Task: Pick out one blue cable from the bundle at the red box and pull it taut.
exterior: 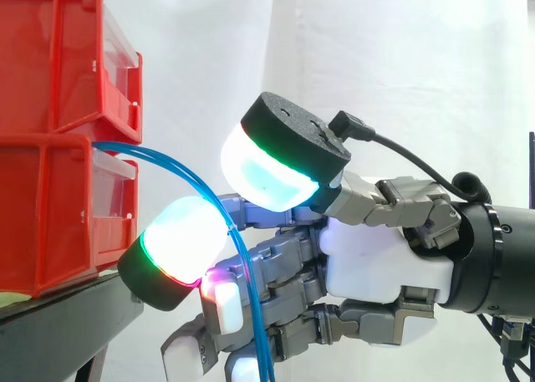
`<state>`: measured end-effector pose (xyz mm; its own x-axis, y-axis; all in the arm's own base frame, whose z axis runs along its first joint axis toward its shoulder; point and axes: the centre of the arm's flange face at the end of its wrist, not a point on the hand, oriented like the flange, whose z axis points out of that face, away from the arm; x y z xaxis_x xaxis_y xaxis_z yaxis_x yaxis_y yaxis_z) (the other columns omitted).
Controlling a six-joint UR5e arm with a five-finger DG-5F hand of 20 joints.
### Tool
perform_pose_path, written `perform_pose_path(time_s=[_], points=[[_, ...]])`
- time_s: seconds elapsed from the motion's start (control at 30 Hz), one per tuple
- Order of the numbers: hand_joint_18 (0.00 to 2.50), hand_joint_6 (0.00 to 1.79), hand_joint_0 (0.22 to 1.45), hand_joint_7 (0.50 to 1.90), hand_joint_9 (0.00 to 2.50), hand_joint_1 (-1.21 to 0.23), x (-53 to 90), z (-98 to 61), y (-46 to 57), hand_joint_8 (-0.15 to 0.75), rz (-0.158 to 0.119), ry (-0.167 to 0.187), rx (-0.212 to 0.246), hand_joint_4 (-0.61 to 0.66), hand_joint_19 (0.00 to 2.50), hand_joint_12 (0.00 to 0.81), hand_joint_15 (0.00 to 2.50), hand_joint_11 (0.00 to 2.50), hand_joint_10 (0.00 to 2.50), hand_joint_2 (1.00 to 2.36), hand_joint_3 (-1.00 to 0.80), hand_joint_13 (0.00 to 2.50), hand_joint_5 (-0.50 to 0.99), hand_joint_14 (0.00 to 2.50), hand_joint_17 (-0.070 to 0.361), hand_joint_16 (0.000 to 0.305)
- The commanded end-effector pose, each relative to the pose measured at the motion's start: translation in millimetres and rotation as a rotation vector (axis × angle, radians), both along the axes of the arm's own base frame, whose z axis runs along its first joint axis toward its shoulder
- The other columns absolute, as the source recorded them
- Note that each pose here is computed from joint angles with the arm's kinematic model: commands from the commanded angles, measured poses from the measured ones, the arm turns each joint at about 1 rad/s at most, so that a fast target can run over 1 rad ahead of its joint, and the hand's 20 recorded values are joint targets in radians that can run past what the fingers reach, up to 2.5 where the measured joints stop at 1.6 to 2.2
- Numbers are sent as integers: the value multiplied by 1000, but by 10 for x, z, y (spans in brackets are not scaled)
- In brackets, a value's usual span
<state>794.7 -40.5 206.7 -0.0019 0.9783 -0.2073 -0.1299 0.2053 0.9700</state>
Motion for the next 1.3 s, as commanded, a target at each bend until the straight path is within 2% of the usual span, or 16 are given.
perform_pose_path(time_s=[0.0,0.4,0.57,1.0,1.27], points=[[778,900,500,752,902,-594,-8,-16,-13,244,-5,9,-11,120,648,330,430,762,25,1000,-500,720,-180,18,106,47],[772,857,497,767,888,-581,-15,-17,-97,243,-17,10,-35,129,650,334,438,738,22,1000,-500,717,-176,17,108,48],[768,849,502,771,885,-588,-15,-17,-97,244,-17,10,-35,132,651,332,439,746,22,1000,-500,714,-176,17,107,48],[761,788,500,803,878,-586,-20,-17,-181,241,-26,10,-35,120,652,338,441,732,24,1000,-500,711,-166,17,109,48],[742,786,543,842,876,-604,-19,-17,-168,233,-25,10,-35,101,666,323,447,737,25,1007,-429,704,-161,17,102,46]])
